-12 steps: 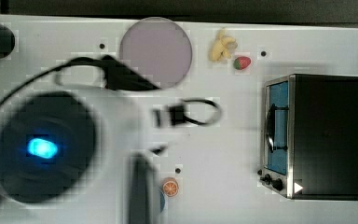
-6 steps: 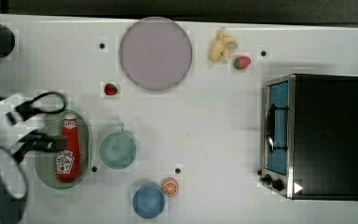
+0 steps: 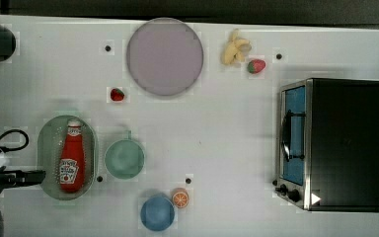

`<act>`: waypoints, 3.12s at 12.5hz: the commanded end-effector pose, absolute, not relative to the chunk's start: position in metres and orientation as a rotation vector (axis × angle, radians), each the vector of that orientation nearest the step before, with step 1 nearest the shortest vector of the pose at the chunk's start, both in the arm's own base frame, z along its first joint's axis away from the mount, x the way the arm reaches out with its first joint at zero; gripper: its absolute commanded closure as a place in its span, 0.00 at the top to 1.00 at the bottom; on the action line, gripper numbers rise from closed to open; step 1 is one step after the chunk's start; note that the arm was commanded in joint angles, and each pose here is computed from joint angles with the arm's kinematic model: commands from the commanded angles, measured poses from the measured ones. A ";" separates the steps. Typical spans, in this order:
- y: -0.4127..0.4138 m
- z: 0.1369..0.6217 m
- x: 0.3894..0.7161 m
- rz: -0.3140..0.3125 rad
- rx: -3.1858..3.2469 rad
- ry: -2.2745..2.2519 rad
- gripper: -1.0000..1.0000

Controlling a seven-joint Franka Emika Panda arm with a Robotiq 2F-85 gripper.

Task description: Pick ketchup from strainer and place it on the table

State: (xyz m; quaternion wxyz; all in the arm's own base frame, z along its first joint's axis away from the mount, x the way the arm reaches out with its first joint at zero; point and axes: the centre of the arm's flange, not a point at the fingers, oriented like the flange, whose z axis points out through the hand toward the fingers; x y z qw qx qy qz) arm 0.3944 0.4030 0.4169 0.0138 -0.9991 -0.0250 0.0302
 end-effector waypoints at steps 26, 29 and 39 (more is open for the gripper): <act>0.410 0.258 0.398 0.177 -3.045 0.296 0.60; 0.418 0.325 0.401 0.150 -3.006 0.344 0.60; 0.319 0.480 0.499 0.225 -3.072 0.304 0.60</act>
